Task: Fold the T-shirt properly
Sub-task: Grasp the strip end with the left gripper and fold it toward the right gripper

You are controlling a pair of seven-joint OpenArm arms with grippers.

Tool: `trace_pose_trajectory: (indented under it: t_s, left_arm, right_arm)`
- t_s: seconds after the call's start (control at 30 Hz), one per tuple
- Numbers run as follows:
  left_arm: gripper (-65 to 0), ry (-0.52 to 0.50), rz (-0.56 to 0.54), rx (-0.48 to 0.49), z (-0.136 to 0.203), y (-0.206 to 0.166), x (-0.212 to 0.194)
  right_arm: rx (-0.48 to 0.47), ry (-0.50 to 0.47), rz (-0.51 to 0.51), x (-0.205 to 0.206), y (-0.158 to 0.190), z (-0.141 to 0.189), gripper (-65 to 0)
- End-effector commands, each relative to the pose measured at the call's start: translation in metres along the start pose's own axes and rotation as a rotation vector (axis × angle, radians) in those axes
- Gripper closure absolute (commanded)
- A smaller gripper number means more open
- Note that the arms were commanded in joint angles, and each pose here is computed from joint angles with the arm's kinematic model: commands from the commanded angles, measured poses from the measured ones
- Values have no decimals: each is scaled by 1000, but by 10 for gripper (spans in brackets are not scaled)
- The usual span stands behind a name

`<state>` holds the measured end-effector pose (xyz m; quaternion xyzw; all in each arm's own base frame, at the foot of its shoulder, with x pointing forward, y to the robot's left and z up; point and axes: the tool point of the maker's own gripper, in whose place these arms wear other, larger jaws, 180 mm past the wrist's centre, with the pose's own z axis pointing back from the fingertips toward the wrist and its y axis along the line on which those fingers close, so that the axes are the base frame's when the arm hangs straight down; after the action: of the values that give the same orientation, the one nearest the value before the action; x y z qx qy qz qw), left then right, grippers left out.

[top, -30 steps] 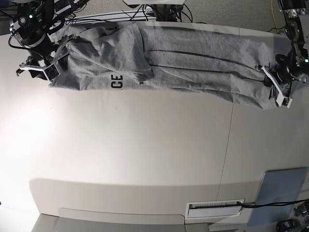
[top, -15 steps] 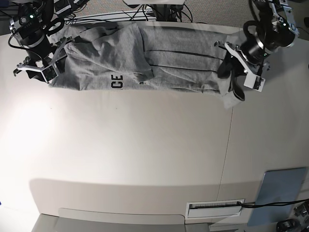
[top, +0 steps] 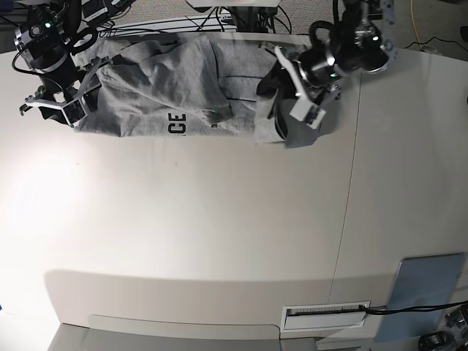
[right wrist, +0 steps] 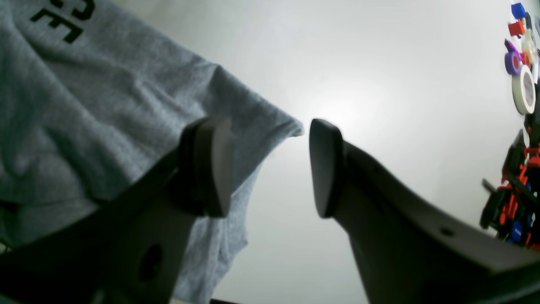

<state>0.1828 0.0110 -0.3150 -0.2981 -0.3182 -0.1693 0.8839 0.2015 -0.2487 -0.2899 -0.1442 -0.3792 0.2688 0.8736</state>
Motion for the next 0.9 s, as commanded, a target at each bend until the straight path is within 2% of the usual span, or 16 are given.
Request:
trace_pose_trajectory:
  t_s: [0.0, 0.27, 0.5, 0.63, 0.67, 0.7, 0.87]
  left_arm:
    - [0, -34, -28, -21, -1, -9, 9]
    - [0, 21, -103, -70, -33, -28, 4]
    - [-8, -23, -64, -55, -45, -30, 22]
    - [-304, -51, -73, -61, -45, -32, 27]
    - [-362, -52, -96, -75, -45, -34, 28]
    - [-394, -55, -117, -90, -45, -37, 28]
    - [-399, -73, -161, -165, -43, -49, 36]
  right_arm:
    - [-26, -34, 7, 9, -7, 3, -290]
    - [-34, -34, 0, 9, -9, 3, -290]
    - [-33, -24, 0, 7, -9, 3, -290]
    - [-33, -23, 0, 7, -9, 3, -290]
    - [-34, -23, 0, 7, -9, 3, -290]
    - [-34, -23, 0, 7, -9, 3, -290]
    - [-34, -18, 0, 6, -9, 3, -290]
